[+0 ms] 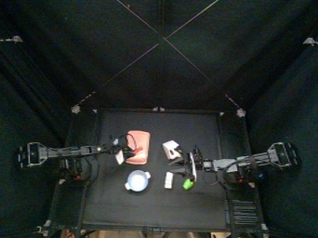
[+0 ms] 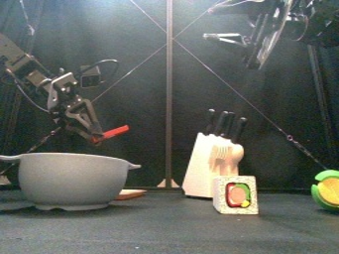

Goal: Put salmon on rice

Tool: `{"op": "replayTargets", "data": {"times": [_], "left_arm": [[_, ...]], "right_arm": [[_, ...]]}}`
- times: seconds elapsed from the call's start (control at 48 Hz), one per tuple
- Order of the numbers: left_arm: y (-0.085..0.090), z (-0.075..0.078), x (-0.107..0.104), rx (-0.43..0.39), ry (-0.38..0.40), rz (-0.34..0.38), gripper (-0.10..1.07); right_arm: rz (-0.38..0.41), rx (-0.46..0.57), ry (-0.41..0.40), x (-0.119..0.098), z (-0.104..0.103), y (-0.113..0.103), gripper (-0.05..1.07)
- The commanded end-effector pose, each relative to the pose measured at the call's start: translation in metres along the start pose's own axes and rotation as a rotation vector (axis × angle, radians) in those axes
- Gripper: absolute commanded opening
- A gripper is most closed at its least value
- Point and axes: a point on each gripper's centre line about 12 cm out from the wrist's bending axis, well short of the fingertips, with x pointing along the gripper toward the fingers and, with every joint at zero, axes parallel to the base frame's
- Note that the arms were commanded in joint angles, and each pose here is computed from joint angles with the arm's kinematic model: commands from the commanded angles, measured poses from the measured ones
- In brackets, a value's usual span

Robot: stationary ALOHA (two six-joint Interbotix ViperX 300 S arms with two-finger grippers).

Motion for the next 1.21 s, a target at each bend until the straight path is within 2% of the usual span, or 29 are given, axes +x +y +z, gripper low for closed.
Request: {"op": "replayTargets", "data": {"times": [0.0, 0.167, 0.417, 0.521, 0.583, 0.667, 0.75, 0.875, 0.979, 1.083, 1.188], "left_arm": [[0.004, 0.011, 0.002, -0.03, -0.022, 0.011, 0.63], [0.004, 0.012, 0.002, -0.063, -0.021, -0.008, 0.63], [-0.026, 0.016, 0.001, -0.01, 0.002, -0.179, 0.63], [-0.029, 0.019, 0.001, 0.006, -0.001, -0.187, 0.63], [-0.029, 0.019, 0.0, 0.011, 0.0, -0.185, 0.63], [-0.027, 0.023, 0.0, 0.072, -0.011, -0.157, 0.63], [-0.021, 0.034, -0.002, 0.124, -0.064, -0.071, 0.63], [-0.017, 0.053, -0.01, 0.142, -0.163, 0.033, 0.64], [-0.021, 0.059, -0.013, 0.11, -0.185, 0.022, 0.65], [-0.02, 0.055, -0.01, 0.073, -0.168, 0.019, 0.65], [-0.019, 0.051, -0.006, 0.078, -0.149, 0.021, 0.65]], "right_arm": [[0.015, 0.001, -0.03, -0.001, 0.008, 0.004, 0.82], [0.013, 0.005, -0.031, -0.001, 0.008, 0.004, 0.82], [0.01, 0.007, -0.029, -0.001, 0.007, 0.003, 0.82], [0.01, 0.007, -0.03, -0.001, 0.008, 0.004, 0.82], [0.01, 0.007, -0.03, -0.001, 0.008, 0.004, 0.82], [0.01, 0.007, -0.03, -0.001, 0.008, 0.004, 0.82], [0.01, 0.007, -0.029, -0.001, 0.008, 0.004, 0.82], [0.009, 0.01, -0.029, -0.001, 0.007, 0.003, 0.82], [0.008, 0.01, -0.028, -0.001, 0.007, 0.003, 0.82], [0.007, 0.013, -0.029, -0.001, 0.007, 0.003, 0.82], [0.004, 0.018, -0.03, -0.001, 0.007, 0.003, 0.82]]}}
